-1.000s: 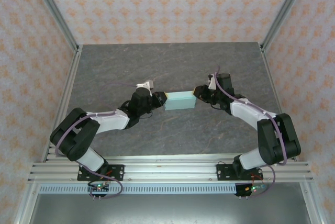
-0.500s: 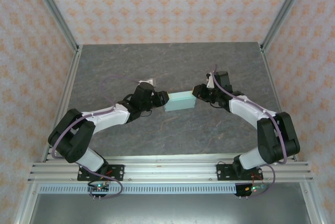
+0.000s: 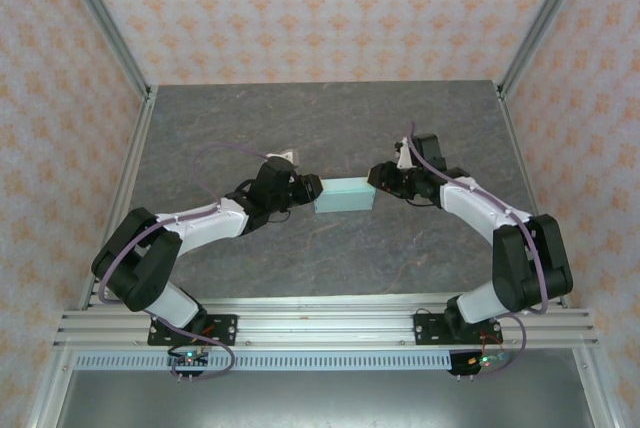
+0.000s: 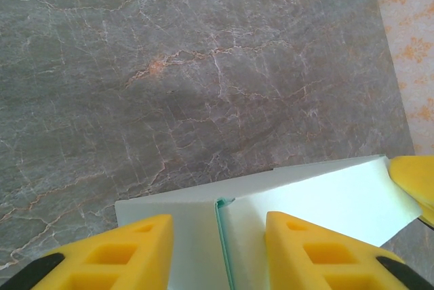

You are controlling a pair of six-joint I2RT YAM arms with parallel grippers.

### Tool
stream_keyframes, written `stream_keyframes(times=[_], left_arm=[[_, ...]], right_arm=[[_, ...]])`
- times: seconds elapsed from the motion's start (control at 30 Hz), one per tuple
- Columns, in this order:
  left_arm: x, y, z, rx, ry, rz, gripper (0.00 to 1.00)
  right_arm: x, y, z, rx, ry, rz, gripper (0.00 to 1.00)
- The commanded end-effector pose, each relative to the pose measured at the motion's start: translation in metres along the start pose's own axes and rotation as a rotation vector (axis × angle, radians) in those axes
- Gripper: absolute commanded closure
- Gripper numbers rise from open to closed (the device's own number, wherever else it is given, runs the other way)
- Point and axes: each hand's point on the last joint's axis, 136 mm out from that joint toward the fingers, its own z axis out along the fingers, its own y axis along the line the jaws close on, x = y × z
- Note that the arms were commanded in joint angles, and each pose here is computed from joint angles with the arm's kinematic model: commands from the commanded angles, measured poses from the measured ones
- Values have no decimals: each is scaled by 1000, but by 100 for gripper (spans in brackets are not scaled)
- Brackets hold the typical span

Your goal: Fold the paper box

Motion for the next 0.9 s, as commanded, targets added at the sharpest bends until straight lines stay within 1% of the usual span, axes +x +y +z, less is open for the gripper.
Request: stream_keyframes(times=[0.0,0.2,0.33,0.77,0.87], left_arm=[[85,82,-2,-279,285,24,61],[83,78,-2,-271,283,27,61],[81,72,-1,-261,278,33,61],[79,65,-2,-266,273,53,60],[78,64,-3,-266,271,56,60]], right_arm=[[50,-32,3,79,181,105,59],[40,-17,-1,6,153,113,57],[38,-10,3,-33,162,127,56],[39,-4,-15,-34,144,94,52],[40,0,-17,-52,142,94,51]])
